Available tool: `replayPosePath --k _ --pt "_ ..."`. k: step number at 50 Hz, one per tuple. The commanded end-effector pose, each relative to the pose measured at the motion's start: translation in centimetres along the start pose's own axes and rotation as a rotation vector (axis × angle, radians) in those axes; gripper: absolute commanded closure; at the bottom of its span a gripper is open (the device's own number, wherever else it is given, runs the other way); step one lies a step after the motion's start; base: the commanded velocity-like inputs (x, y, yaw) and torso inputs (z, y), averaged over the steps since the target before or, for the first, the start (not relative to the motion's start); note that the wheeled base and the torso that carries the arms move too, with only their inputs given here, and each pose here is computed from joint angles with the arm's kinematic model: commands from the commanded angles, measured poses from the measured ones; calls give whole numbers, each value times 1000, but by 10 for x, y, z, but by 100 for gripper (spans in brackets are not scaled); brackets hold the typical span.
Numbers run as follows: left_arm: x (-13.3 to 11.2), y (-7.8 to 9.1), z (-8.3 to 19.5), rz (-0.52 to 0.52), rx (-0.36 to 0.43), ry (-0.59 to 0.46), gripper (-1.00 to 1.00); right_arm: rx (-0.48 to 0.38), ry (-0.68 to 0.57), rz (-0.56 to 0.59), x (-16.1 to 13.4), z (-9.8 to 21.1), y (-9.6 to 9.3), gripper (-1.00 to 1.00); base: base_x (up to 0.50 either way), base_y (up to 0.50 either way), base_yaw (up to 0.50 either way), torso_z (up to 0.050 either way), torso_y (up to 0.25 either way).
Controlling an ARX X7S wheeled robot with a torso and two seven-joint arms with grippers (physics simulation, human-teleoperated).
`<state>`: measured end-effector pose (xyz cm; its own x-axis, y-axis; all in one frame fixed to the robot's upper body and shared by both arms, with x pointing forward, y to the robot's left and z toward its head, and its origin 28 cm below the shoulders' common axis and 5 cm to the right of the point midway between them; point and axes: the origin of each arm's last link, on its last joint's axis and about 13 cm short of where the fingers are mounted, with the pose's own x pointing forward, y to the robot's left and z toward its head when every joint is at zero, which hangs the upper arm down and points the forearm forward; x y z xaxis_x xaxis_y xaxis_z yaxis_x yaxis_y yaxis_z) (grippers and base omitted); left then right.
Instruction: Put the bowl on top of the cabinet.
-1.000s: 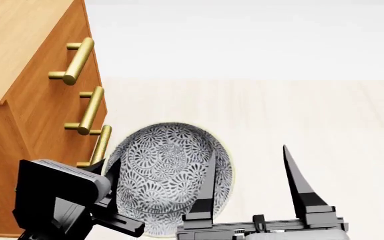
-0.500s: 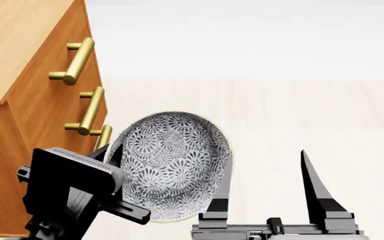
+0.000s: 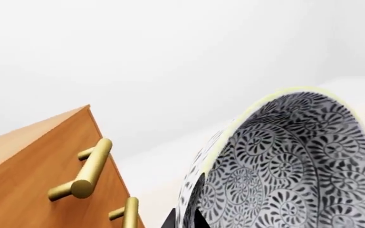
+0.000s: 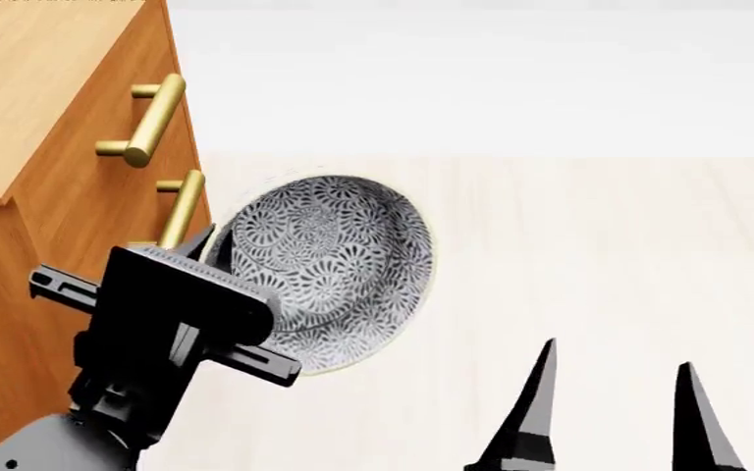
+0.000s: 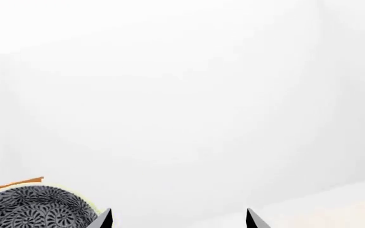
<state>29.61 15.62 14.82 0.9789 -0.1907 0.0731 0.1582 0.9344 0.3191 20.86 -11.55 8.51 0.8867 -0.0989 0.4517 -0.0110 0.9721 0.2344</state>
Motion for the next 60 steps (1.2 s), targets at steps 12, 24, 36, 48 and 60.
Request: replayPosePath --k 12,24,36,48,60 --pt "28 2 41 79 89 79 100 189 36 -181 -12 -21 -33 -100 0 0 0 0 0" --pt "41 5 96 49 168 39 100 201 26 -215 -7 -19 -39 -100 0 0 0 0 1" --pt "75 11 139 19 230 37 100 197 65 -250 6 -31 -45 -100 0 0 0 0 1" --pt "113 30 171 -28 159 131 100 191 81 -261 9 -34 -47 -100 0 0 0 0 0" --pt "126 66 196 41 33 188 100 192 108 -270 14 -39 -50 -100 0 0 0 0 1"
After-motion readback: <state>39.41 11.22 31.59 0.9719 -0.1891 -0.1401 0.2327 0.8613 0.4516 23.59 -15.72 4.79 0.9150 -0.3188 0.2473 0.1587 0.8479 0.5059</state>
